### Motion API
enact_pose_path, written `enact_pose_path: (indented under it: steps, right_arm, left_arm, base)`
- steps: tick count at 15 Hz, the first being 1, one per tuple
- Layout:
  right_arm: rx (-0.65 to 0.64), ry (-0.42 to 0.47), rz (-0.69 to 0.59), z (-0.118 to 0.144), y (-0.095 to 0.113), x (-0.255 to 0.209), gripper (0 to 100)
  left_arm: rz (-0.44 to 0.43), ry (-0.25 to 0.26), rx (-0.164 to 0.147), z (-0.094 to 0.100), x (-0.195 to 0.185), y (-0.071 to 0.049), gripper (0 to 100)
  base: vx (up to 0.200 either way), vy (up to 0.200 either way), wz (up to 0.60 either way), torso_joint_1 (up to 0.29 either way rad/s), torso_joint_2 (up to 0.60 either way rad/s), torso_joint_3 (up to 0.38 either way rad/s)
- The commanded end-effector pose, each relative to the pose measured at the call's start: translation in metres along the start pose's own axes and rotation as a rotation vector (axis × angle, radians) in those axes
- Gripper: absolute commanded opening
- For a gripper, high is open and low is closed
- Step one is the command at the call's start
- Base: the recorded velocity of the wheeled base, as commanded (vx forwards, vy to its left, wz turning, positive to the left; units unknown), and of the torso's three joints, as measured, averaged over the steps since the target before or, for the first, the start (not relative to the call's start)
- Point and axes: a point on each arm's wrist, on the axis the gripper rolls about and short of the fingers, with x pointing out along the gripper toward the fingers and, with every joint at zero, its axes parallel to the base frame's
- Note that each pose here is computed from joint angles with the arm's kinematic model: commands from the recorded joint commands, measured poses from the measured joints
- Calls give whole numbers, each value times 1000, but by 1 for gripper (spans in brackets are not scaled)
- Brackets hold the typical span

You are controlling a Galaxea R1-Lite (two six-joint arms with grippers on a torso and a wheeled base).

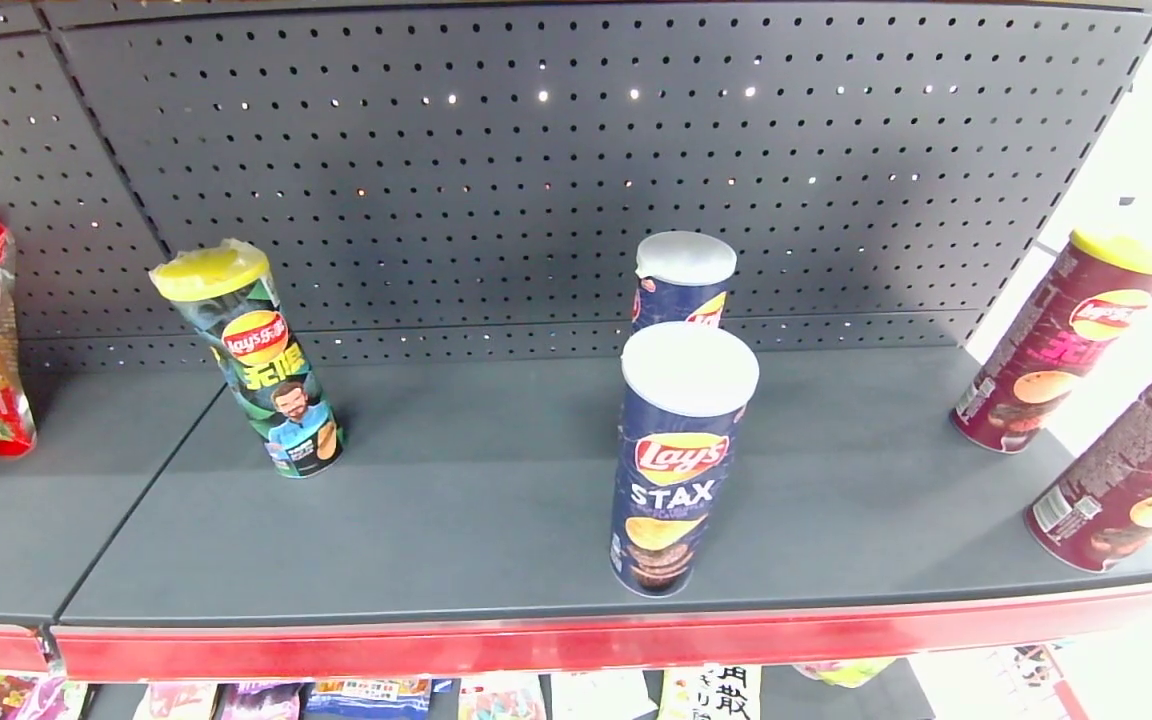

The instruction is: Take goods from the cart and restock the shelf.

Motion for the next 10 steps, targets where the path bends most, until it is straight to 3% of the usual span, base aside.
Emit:
enact_pose_path:
  steps: [1, 2, 3, 4, 5, 6, 7, 10]
  right_arm:
    - [8, -53, -5, -7, 0, -8, 100]
    - [9, -53, 1, -9, 0, -8, 100]
    - [9, -64, 34, -11, 0, -7, 100]
    - [6, -97, 89, -19, 1, -9, 100]
    - [6, -94, 120, -27, 3, -6, 100]
    - [27, -116, 121, -27, 3, -4, 100]
    - [59, -135, 122, -27, 3, -2, 100]
    - [81, -139, 123, -35, 6, 5, 100]
  left_arm:
    - [-138, -170, 9, -27, 0, -1, 100]
    - [-153, -177, 35, -28, 1, -2, 100]
    - [-150, -193, 90, -30, 5, -2, 100]
    - [-138, -225, 118, -31, 8, -2, 100]
    - [-109, -237, 107, -31, 10, -1, 100]
    - [-73, -235, 62, -31, 10, 0, 100]
    - [-72, -238, 42, -31, 11, 0, 100]
    - [-109, -314, 51, -34, 18, -1, 100]
  base:
    - [0, 0, 0, 0, 0, 0]
    - [0, 0, 0, 0, 0, 0]
    - [0, 0, 0, 0, 0, 0]
    - [0, 0, 0, 0, 0, 0]
    - [0, 0, 0, 0, 0, 0]
    - [0, 0, 0, 0, 0, 0]
    - [0, 0, 0, 0, 0, 0]
    - [0, 0, 0, 0, 0, 0]
